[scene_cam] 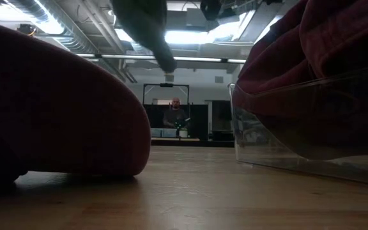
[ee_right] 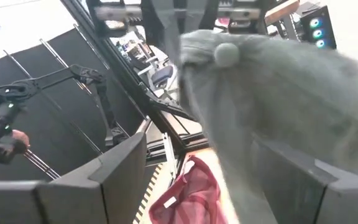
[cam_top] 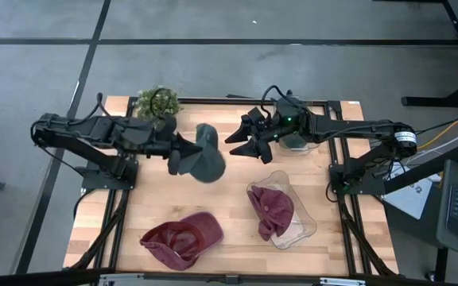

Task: Pick & Place hat
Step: Put the black cap into the top transparent bin

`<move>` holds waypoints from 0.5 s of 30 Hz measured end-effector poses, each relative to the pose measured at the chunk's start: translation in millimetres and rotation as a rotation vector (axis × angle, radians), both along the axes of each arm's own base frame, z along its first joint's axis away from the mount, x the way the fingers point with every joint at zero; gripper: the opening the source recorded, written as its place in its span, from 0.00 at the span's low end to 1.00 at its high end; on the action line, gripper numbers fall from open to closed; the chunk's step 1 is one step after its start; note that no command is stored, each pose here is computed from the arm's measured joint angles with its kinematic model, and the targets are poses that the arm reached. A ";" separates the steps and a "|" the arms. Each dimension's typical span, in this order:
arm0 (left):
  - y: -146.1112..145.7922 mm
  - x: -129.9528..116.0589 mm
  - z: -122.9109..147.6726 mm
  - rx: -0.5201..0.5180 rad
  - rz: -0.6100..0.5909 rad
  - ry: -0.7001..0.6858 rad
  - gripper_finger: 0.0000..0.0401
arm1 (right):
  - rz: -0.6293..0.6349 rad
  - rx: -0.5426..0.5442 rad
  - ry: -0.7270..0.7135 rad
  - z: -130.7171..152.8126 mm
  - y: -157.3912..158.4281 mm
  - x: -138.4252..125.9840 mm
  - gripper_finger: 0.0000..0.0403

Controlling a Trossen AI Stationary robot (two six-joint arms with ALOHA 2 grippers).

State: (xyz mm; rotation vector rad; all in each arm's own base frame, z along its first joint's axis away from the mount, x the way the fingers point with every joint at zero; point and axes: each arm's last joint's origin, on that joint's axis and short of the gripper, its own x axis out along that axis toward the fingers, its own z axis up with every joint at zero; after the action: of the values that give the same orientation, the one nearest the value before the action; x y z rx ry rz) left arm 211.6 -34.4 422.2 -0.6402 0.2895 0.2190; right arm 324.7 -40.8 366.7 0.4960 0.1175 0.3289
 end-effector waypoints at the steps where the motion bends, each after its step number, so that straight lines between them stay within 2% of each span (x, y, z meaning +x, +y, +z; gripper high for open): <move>1: -1.0 5.0 0.9 -0.041 -0.031 -0.023 0.01 | 0.003 0.000 0.000 0.0 0.9 0.1 0.70; 4: -10.7 20.8 -3.3 -0.039 -0.147 -0.027 0.01 | 0.007 0.000 -0.001 0.1 2.2 0.3 0.70; 5: -13.3 23.0 -7.2 -0.029 -0.149 -0.002 0.01 | 0.009 0.000 -0.001 0.1 2.8 0.3 0.70; 10: -4.2 26.8 -11.9 -0.008 -0.001 0.026 0.01 | -0.004 -0.001 -0.001 0.1 2.7 0.5 0.70; 15: 1.1 29.7 -9.5 -0.018 0.014 -0.005 0.01 | -0.030 -0.040 -0.013 0.0 2.7 0.9 0.70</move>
State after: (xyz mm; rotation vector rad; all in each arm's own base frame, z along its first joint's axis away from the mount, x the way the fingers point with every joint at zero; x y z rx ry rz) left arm 241.3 -33.3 412.7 -0.6602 0.2826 0.2281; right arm 325.6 -38.1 366.7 0.4559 0.1037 0.3002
